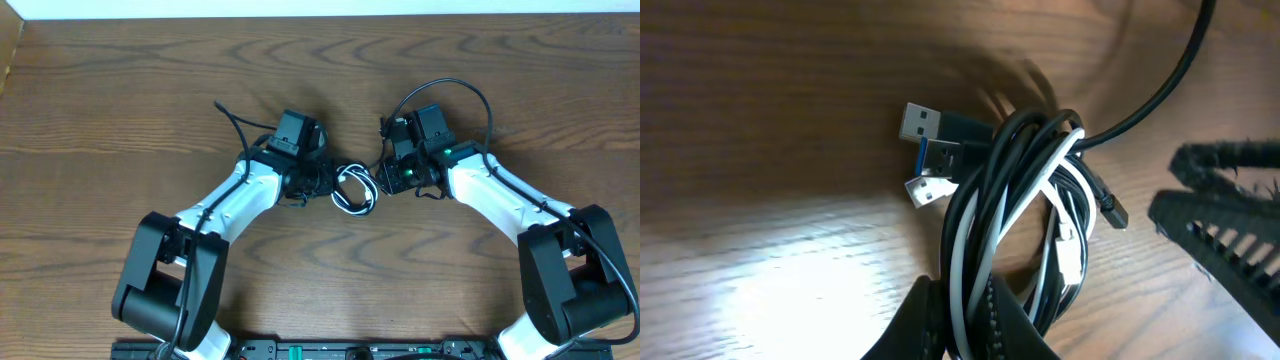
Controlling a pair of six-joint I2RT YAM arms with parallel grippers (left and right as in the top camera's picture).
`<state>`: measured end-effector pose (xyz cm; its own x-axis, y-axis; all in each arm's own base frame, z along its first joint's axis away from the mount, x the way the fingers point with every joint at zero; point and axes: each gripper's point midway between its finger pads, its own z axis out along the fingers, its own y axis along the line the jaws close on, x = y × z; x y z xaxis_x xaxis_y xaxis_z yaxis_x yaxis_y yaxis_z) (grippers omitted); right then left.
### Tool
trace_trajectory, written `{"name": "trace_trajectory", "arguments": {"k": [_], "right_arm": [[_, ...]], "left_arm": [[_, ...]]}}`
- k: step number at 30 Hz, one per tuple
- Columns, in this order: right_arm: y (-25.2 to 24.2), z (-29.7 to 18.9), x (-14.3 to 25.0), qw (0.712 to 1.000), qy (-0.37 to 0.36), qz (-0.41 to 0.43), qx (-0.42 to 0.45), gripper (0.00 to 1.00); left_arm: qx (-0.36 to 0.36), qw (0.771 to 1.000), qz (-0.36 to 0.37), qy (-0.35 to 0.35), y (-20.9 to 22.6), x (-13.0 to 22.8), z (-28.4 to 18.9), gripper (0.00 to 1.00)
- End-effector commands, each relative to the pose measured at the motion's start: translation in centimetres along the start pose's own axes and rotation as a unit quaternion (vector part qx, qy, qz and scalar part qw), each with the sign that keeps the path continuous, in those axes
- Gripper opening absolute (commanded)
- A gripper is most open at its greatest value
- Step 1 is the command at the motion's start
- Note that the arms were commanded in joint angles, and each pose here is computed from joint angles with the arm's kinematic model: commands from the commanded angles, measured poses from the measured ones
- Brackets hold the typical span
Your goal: Untangle cables
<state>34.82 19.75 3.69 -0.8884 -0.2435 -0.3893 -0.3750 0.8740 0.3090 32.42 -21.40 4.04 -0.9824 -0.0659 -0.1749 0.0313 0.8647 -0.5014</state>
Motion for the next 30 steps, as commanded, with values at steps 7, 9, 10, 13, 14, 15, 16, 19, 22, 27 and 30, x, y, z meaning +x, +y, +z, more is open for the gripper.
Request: {"name": "trace_trajectory", "arguments": {"k": [7, 9, 10, 13, 14, 15, 16, 19, 22, 27, 30], "right_arm": [[0.7, 0.2, 0.4, 0.999, 0.003, -0.034, 0.0, 0.31], [0.5, 0.2, 0.5, 0.999, 0.005, -0.033, 0.006, 0.29], [0.4, 0.2, 0.6, 0.999, 0.008, -0.033, 0.008, 0.29], [0.4, 0.2, 1.0, 0.999, 0.013, -0.036, 0.008, 0.32], [0.3, 0.3, 1.1, 0.999, 0.014, -0.036, 0.008, 0.34], [0.3, 0.3, 1.2, 0.999, 0.015, -0.036, 0.008, 0.38], [0.3, 0.4, 1.3, 0.999, 0.015, -0.036, 0.009, 0.41], [0.1, 0.5, 1.6, 0.999, 0.018, -0.035, 0.013, 0.53], [0.2, 0.5, 1.7, 0.999, 0.02, -0.035, 0.01, 0.54], [3.0, 0.0, 0.4, 0.995, -0.004, -0.051, -0.083, 0.49], [3.4, -0.6, -0.8, 0.992, -0.024, -0.033, -0.116, 0.47]], "left_arm": [[0.027, 0.999, 0.031, 0.005, -2.8, 1.0, 0.6, 0.07], [0.035, 0.999, 0.024, 0.003, -3.0, 0.8, 0.5, 0.07], [0.041, 0.999, 0.024, 0.003, -3.2, 0.7, 0.4, 0.08], [0.05, 0.999, 0.021, -0.002, -3.3, 0.2, 0.2, 0.07], [0.052, 0.998, 0.02, -0.003, -3.3, 0.1, 0.2, 0.07], [0.053, 0.998, 0.016, -0.003, -3.3, 0.1, 0.1, 0.07], [0.053, 0.999, 0.01, -0.003, -3.2, 0.1, 0.1, 0.07], [0.085, 0.996, 0.013, 0.004, -4.3, 0.0, -0.1, 0.07], [0.115, 0.993, 0.018, 0.004, -5.2, -0.3, -0.5, 0.08], [0.099, 0.995, 0.015, -0.011, -4.4, -1.0, -0.5, 0.42], [0.035, 0.999, -0.014, -0.022, -1.3, -1.4, -0.5, 0.47]]}}
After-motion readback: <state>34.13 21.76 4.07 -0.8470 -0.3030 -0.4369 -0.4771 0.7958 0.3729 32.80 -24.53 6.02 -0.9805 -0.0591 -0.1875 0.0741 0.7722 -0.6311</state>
